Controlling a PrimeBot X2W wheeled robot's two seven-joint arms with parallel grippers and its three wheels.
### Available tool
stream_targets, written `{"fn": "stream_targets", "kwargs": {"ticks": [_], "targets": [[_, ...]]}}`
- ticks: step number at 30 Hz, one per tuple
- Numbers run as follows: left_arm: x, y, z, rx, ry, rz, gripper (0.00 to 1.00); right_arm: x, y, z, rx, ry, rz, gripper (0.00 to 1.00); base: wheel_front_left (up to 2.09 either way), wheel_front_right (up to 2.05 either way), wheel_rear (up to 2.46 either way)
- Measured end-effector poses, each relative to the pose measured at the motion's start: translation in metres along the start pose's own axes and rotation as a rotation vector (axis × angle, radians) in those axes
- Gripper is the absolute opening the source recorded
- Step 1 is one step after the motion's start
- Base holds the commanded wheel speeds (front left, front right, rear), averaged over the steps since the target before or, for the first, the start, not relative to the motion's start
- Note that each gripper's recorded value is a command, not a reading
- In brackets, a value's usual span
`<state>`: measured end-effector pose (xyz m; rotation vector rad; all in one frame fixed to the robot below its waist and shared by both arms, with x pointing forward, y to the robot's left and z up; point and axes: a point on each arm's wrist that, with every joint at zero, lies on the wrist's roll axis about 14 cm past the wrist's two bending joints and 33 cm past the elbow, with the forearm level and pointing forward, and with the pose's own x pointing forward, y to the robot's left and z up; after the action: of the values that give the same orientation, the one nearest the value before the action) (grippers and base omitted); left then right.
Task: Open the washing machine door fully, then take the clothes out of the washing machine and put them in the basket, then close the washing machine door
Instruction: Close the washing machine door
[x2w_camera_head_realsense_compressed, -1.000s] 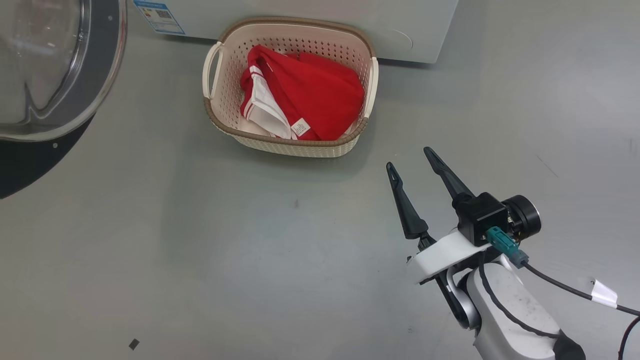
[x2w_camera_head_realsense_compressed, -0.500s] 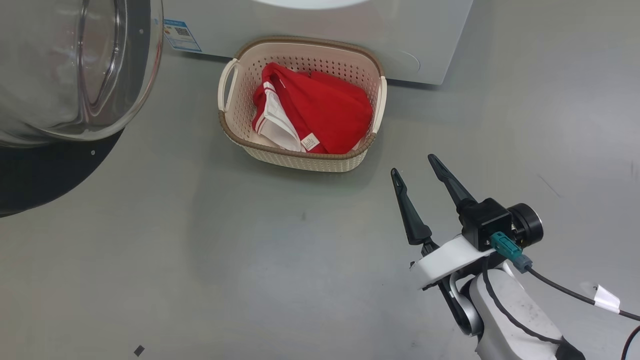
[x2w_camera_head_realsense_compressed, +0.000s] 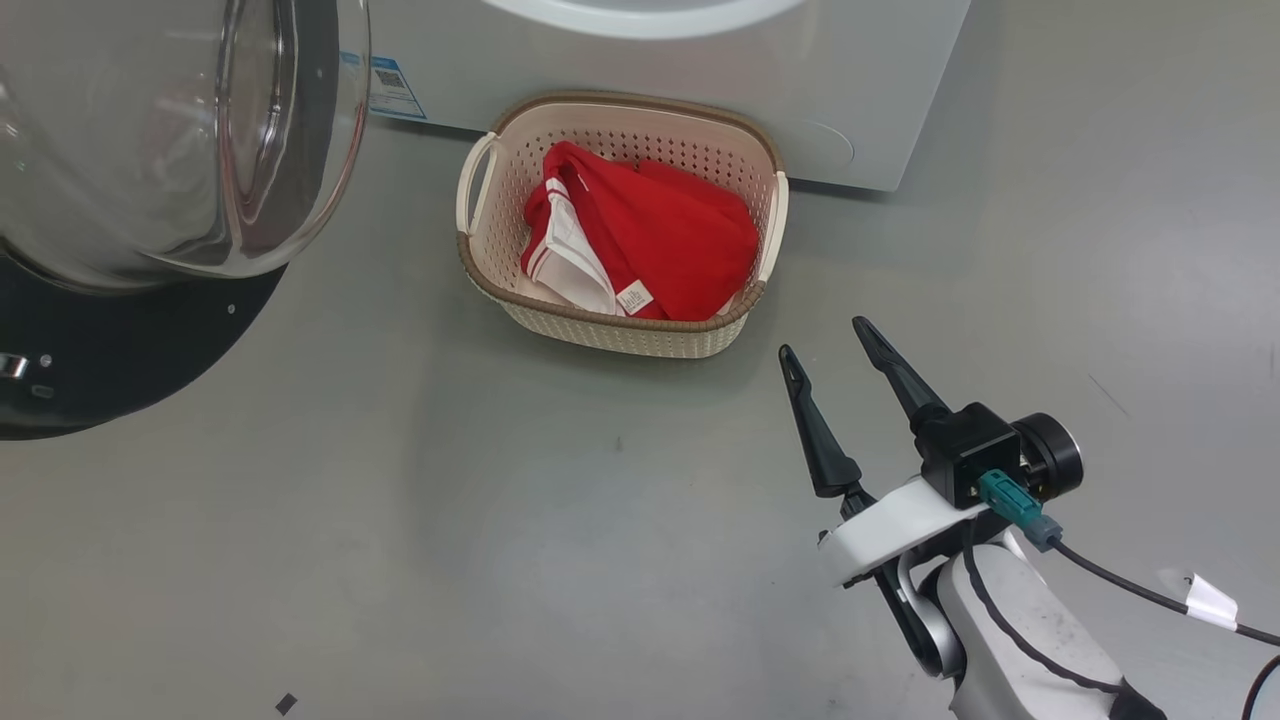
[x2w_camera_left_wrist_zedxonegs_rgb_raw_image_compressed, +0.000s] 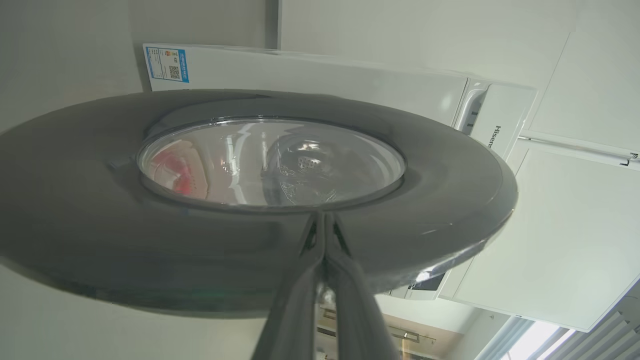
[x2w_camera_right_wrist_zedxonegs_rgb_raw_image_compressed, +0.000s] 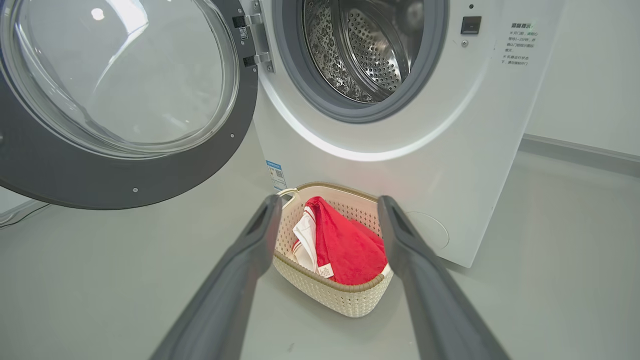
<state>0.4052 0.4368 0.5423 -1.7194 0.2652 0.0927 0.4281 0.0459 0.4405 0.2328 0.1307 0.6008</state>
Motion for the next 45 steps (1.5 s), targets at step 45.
{"fn": "stream_targets", "kwargs": {"ticks": [45], "targets": [[0.041,0.048,-0.12,-0.123,0.376,-0.075,0.0,-0.012,0.006,0.012,0.019,-0.023,0.002,1.0,0.0,0.0,0.0]]}}
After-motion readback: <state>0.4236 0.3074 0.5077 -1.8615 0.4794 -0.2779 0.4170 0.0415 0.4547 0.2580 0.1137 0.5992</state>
